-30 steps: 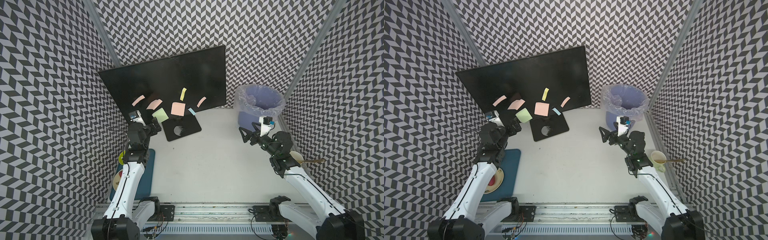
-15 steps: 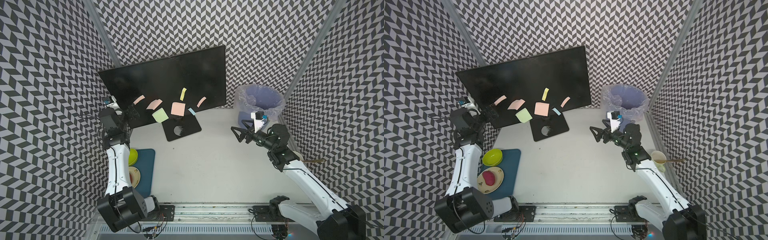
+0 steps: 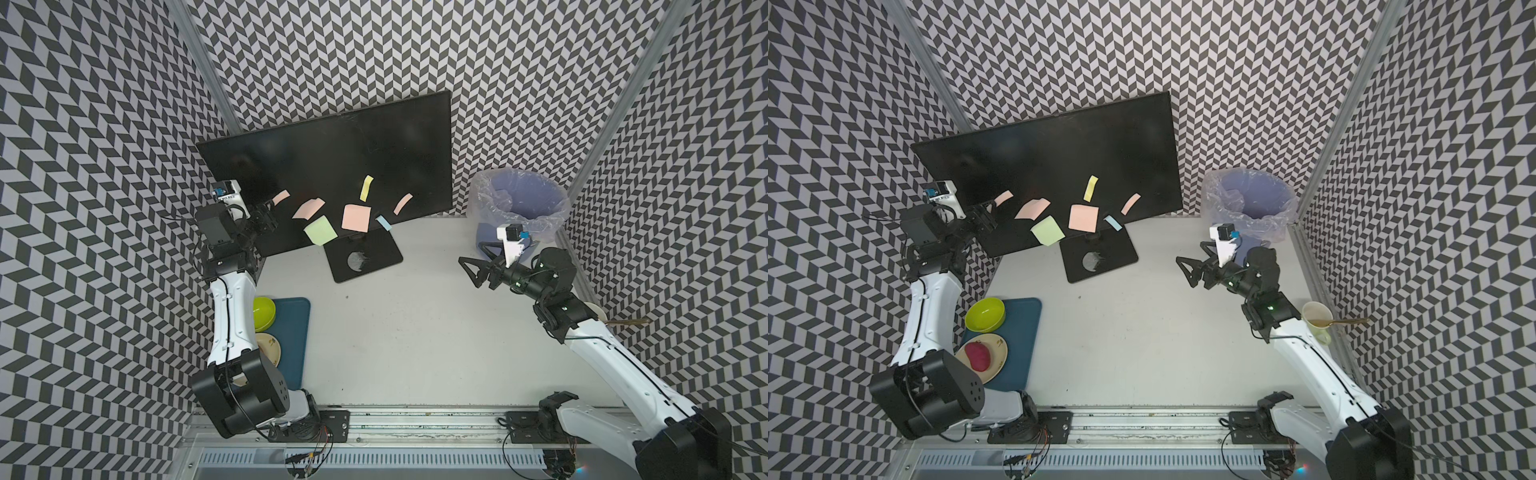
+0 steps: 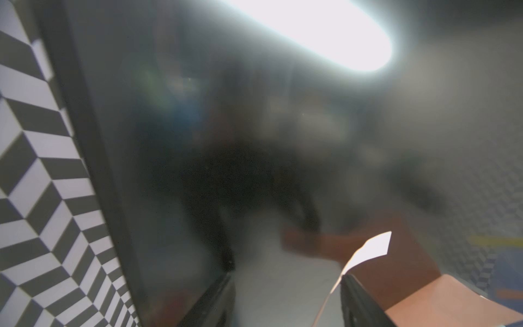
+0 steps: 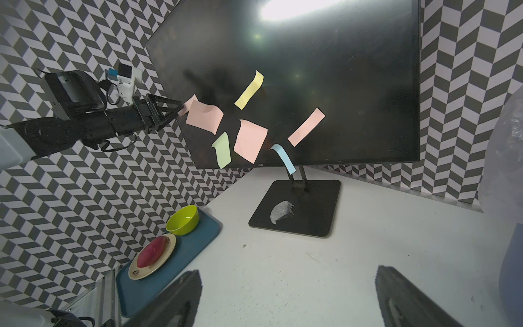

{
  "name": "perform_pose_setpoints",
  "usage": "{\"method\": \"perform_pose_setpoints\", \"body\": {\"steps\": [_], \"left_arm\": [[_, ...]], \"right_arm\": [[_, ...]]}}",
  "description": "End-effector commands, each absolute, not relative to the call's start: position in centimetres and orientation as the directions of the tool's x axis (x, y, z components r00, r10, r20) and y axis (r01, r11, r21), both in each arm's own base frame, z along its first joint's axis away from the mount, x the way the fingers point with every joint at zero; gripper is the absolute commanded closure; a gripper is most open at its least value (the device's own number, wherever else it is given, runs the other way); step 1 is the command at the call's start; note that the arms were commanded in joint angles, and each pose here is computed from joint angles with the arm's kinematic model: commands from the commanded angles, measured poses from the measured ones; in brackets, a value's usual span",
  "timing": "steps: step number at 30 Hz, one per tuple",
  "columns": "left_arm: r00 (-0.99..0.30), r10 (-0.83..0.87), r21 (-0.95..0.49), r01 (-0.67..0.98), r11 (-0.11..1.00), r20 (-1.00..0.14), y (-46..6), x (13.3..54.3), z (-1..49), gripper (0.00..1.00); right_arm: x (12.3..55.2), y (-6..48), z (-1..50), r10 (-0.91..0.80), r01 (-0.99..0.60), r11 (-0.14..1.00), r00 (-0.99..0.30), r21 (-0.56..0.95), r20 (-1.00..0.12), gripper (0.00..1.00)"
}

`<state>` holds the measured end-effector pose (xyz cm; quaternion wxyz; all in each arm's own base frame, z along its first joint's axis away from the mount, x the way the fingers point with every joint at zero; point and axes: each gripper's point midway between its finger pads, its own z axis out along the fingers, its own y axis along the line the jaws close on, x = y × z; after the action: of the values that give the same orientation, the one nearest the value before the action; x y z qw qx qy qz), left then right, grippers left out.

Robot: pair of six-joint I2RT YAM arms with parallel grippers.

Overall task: Remove the sticky note from the monitor
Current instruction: Tear off the sticky note from the monitor.

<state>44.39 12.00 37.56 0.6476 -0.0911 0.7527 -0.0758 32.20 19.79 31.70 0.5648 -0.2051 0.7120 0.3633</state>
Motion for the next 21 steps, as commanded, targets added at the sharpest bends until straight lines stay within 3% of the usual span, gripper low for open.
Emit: {"method": "perform_pose_setpoints", "body": {"steps": [1,8,16,19,21], "left_arm": [[-0.12,-0.199,-0.203,0.021,0.979,-0.973,11.0,44.9,39.7,0.42],[-0.167,-0.177,-0.189,0.058,0.98,-0.97,9.8,45.4,38.7,0.57],[-0.216,-0.154,-0.166,0.037,0.985,-0.964,9.7,45.2,36.9,0.57],[-0.222,-0.144,-0.153,0.025,0.988,-0.964,9.9,45.0,36.8,0.6],[-0.22,-0.14,-0.15,0.027,0.988,-0.965,9.9,45.0,36.9,0.68]], "right_arm": [[32.1,20.3,32.7,0.126,-0.723,0.635,-0.248,0.27,-0.96,0.01],[32.2,20.7,32.6,0.121,-0.732,0.625,-0.253,0.272,-0.96,0.01],[32.7,20.7,32.3,0.083,-0.728,0.642,-0.247,0.241,-0.965,0.01],[32.8,20.8,32.1,0.086,-0.727,0.639,-0.255,0.25,-0.963,0.01],[32.8,20.8,32.1,0.092,-0.726,0.638,-0.259,0.257,-0.961,0.01]]}}
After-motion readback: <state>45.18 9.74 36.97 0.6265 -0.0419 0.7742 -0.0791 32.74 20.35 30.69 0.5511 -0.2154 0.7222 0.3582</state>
